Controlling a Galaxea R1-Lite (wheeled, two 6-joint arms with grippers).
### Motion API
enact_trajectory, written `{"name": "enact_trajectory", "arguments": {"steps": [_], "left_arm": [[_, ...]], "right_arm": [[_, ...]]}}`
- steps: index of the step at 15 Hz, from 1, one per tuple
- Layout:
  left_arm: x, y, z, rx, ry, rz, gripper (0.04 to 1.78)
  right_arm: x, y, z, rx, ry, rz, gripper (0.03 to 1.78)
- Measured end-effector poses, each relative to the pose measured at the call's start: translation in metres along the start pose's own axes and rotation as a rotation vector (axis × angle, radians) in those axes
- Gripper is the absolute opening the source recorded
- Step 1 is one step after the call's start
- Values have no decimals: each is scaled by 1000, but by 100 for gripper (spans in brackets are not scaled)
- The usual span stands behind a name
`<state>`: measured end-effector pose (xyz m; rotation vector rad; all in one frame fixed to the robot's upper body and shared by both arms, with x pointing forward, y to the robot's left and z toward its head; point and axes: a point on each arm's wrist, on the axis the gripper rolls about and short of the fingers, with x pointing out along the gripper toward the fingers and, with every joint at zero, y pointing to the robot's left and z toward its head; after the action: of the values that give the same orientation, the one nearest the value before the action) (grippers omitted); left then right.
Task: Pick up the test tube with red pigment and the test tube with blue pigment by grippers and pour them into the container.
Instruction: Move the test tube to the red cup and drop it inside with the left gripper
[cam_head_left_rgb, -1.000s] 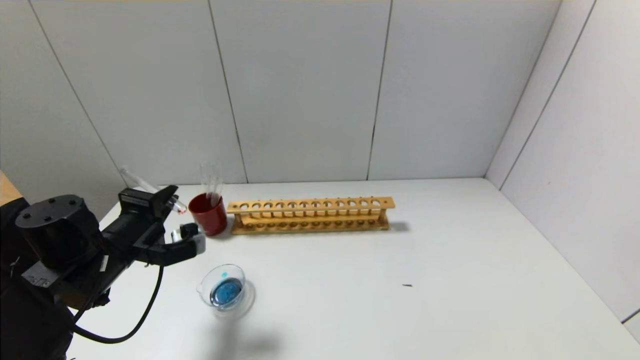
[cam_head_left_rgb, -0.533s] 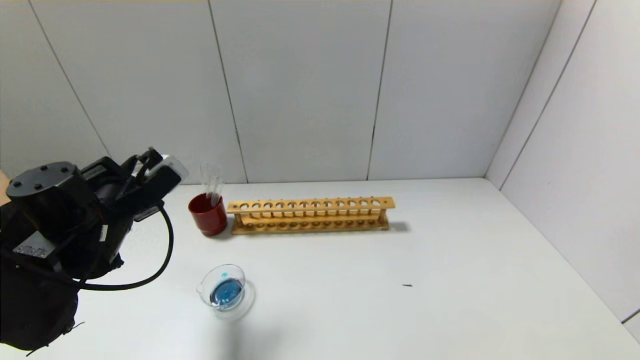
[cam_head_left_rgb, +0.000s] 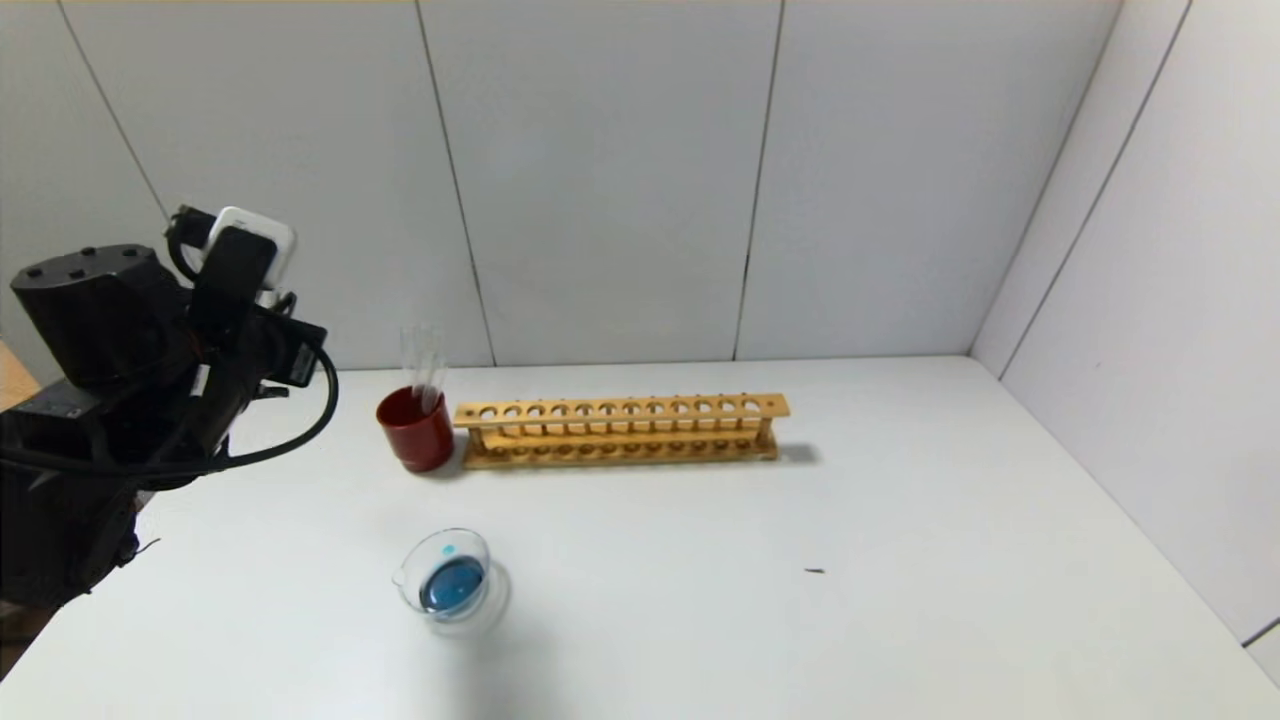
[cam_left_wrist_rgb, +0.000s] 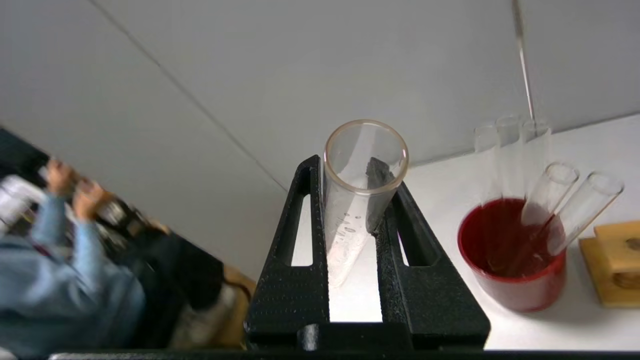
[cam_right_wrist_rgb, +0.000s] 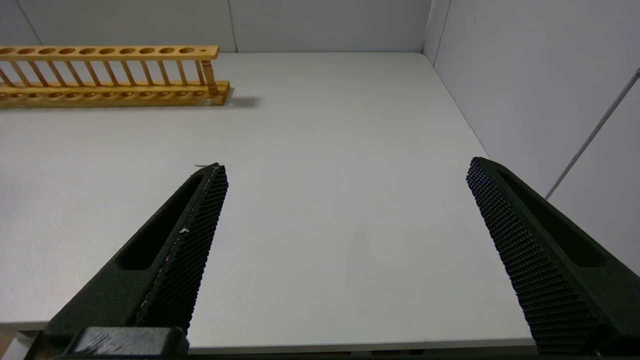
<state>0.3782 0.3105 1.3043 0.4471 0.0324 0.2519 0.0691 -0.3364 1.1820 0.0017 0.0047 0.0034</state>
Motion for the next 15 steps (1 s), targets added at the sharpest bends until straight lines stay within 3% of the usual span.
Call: {"name": "enact_trajectory", "arguments": {"steps": [4,7,15], "left_arm": [[7,0,-5,-177,93,-121,31],[15,-3,-4,-249,103,-208,31],[51,-21,-12,-287,119,-270,31]], "right_arm": [[0,0,0,0,0,1,175],[0,0,0,0,0,0,175],[0,0,0,0,0,0,175]]}}
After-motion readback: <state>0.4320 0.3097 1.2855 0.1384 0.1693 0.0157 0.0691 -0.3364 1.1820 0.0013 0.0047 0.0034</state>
